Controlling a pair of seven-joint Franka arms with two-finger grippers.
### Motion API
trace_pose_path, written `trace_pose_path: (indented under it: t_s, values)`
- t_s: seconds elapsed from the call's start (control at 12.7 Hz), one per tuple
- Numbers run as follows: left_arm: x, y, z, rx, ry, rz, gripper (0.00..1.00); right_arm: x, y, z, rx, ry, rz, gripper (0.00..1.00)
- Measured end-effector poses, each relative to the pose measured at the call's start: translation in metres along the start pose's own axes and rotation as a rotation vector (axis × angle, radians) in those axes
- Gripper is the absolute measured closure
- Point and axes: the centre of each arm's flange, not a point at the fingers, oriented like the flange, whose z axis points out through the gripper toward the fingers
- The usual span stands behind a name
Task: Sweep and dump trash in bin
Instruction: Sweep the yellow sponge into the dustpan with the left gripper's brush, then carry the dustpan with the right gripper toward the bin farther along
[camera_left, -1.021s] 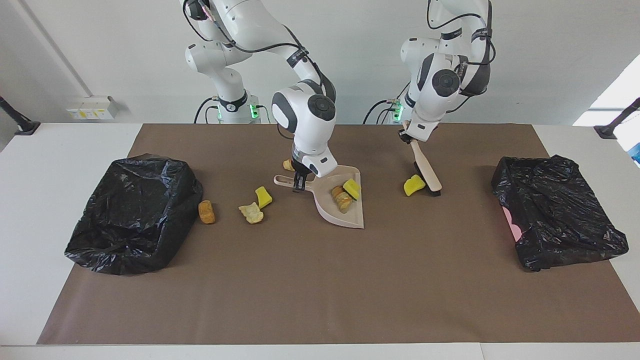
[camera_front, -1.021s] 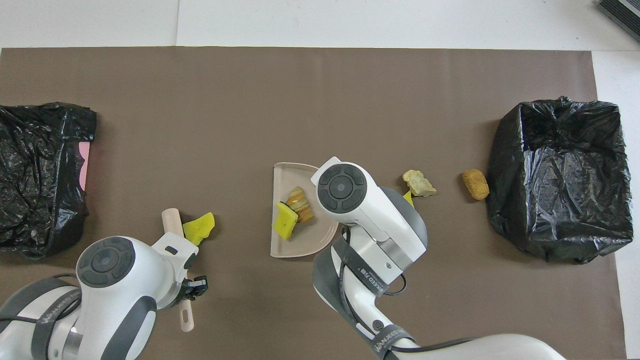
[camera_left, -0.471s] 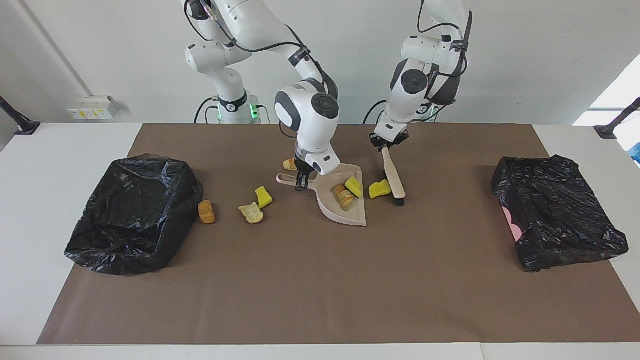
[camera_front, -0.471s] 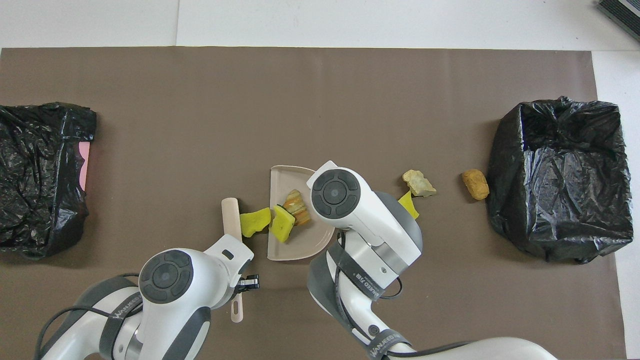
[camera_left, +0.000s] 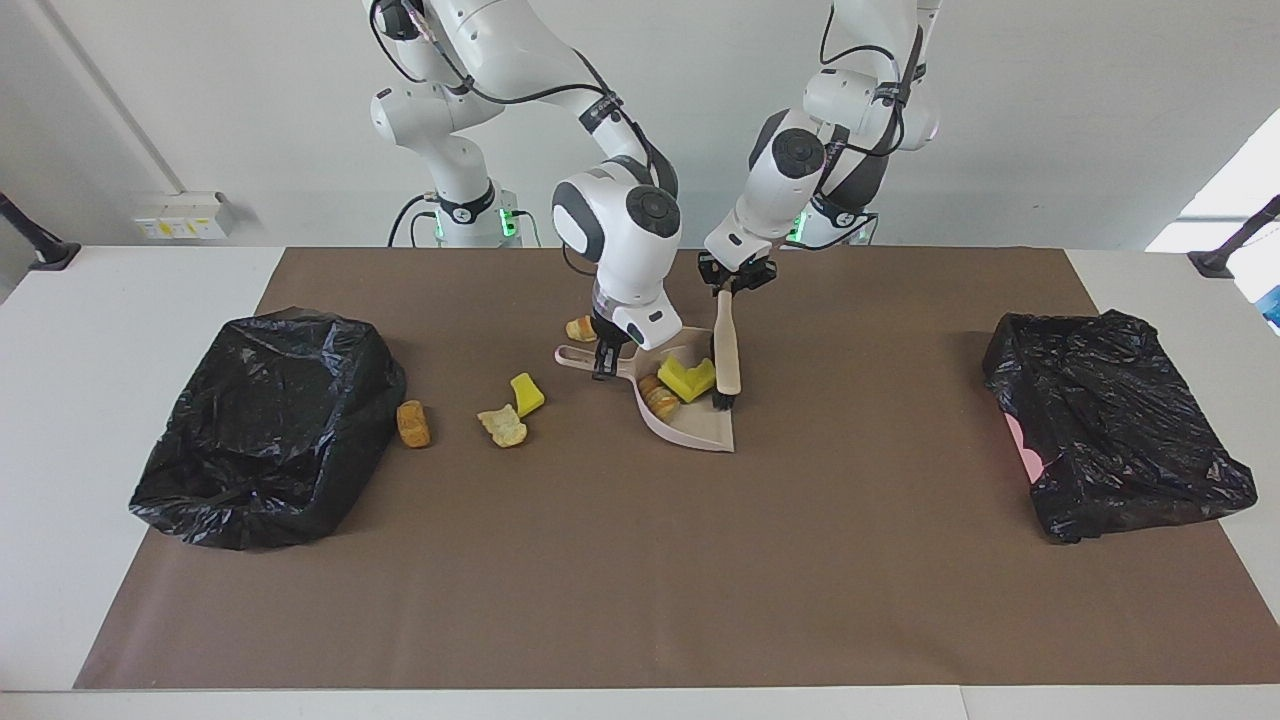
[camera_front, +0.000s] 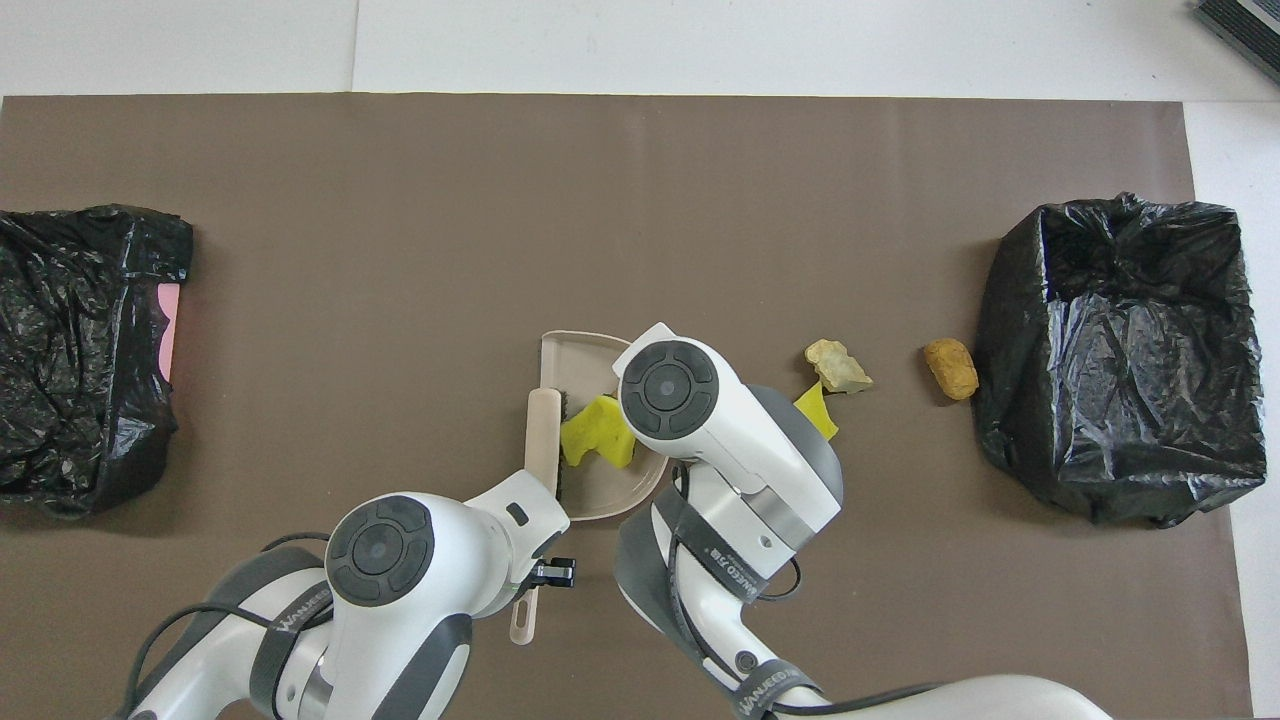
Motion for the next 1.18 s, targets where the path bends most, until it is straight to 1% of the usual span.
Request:
trace_pose_path:
  t_s: [0.16,0.31,0.39,0.47,0.71,0.79,0.94,1.18]
  values:
    - [0.003,-0.001,0.0,-0.004,-0.006,-0.017,0.74,-0.002,0.001,0.001,0.001,-0.001,0.005,0.67]
    - [0.005,-0.005,-0.002,0.0,-0.03,-0.065,0.74,-0.002,0.002,-0.001,-0.001,0.0,0.007,0.67]
    - [0.008,-0.007,-0.01,0.001,-0.045,-0.089,0.74,-0.003,0.002,-0.003,-0.004,0.002,0.009,0.67]
    - [0.014,-0.01,-0.023,0.011,-0.056,-0.104,0.74,-0.006,0.004,-0.005,-0.007,0.005,0.015,0.67]
    - [0.035,-0.028,-0.087,0.112,-0.028,-0.108,0.74,-0.021,0.012,-0.017,-0.02,0.017,0.042,0.67]
    - [0.036,-0.034,-0.107,0.135,-0.031,-0.119,0.74,-0.026,0.014,-0.022,-0.025,0.021,0.051,0.67]
    - [0.029,-0.039,-0.118,0.166,-0.061,-0.179,0.74,-0.04,0.019,-0.033,-0.035,0.028,0.049,0.67]
    - [0.003,-0.019,-0.106,0.201,-0.074,-0.217,0.74,-0.084,0.038,-0.051,-0.016,0.037,0.015,0.67]
